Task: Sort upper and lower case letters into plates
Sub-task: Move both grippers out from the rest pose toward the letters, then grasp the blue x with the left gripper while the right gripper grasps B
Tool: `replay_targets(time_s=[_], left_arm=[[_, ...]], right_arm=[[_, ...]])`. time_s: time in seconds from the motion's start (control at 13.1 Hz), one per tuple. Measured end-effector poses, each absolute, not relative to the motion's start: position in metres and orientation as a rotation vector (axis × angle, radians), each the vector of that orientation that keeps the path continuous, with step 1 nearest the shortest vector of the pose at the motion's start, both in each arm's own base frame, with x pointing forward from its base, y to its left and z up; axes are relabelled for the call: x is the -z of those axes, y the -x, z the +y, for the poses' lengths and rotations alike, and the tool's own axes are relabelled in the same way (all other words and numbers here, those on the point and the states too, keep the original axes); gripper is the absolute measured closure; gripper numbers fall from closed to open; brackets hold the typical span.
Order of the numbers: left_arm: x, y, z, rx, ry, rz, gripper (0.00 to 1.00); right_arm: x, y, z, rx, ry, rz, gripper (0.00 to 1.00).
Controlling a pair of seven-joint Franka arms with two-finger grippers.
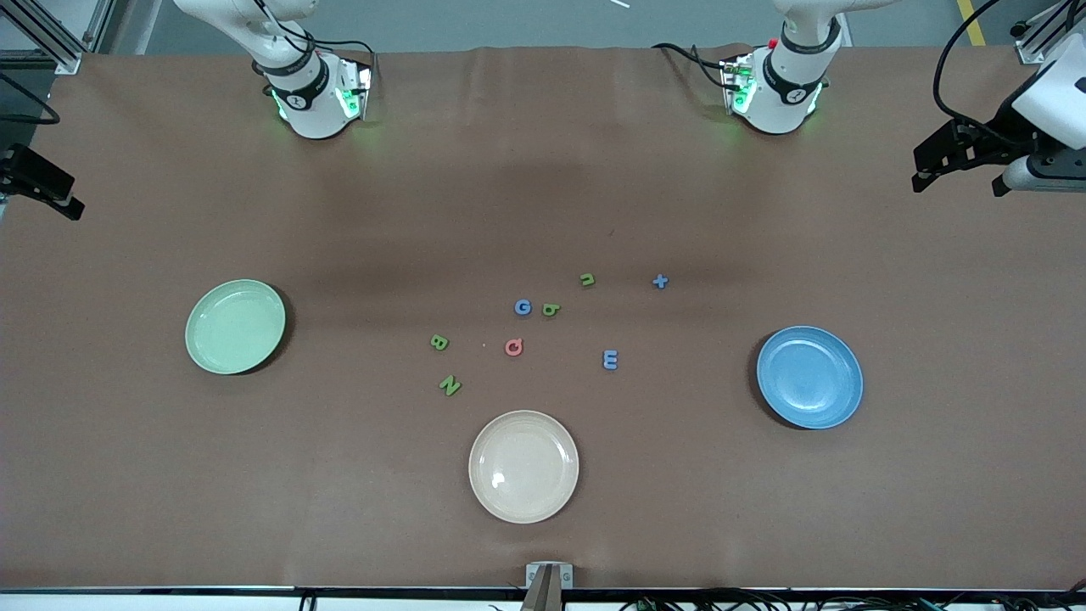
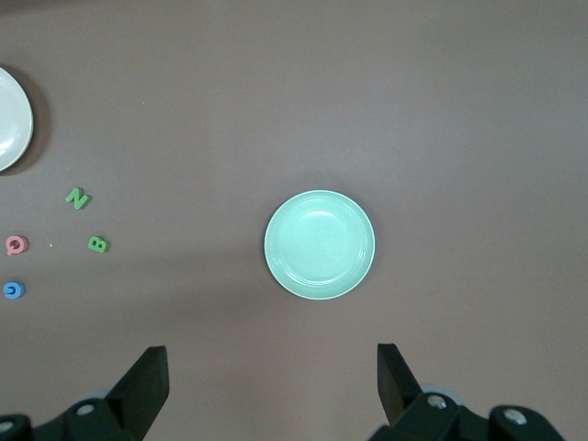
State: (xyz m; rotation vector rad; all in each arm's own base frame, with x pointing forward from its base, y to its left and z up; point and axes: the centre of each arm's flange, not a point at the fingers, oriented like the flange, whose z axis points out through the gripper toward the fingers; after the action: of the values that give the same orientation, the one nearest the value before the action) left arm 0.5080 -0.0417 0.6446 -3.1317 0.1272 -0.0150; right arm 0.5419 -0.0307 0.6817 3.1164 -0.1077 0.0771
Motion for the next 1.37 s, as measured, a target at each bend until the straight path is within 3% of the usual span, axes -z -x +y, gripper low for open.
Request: replay_targets(time_s=[0.76,1.07,1.37], left_arm=[[-0.625,-0.521,-0.073,-0.036,3.143,0.2,0.0],[-0.553,-0.535,-0.167,-0.067,3.161,0.132,0.0],[-0.45,-0.512,-0.239,-0.047,3.176,-0.207,0.0]], right_arm=[[-0.664,-0.553,0.007,-0.032,-3.123,-0.001,0.0],[-0.63,-0.576,0.073,-0.015,-3.123,0.036,0.0],[-0.586,-0.595,0.164,-0.067,-3.131,0.045,0.0]])
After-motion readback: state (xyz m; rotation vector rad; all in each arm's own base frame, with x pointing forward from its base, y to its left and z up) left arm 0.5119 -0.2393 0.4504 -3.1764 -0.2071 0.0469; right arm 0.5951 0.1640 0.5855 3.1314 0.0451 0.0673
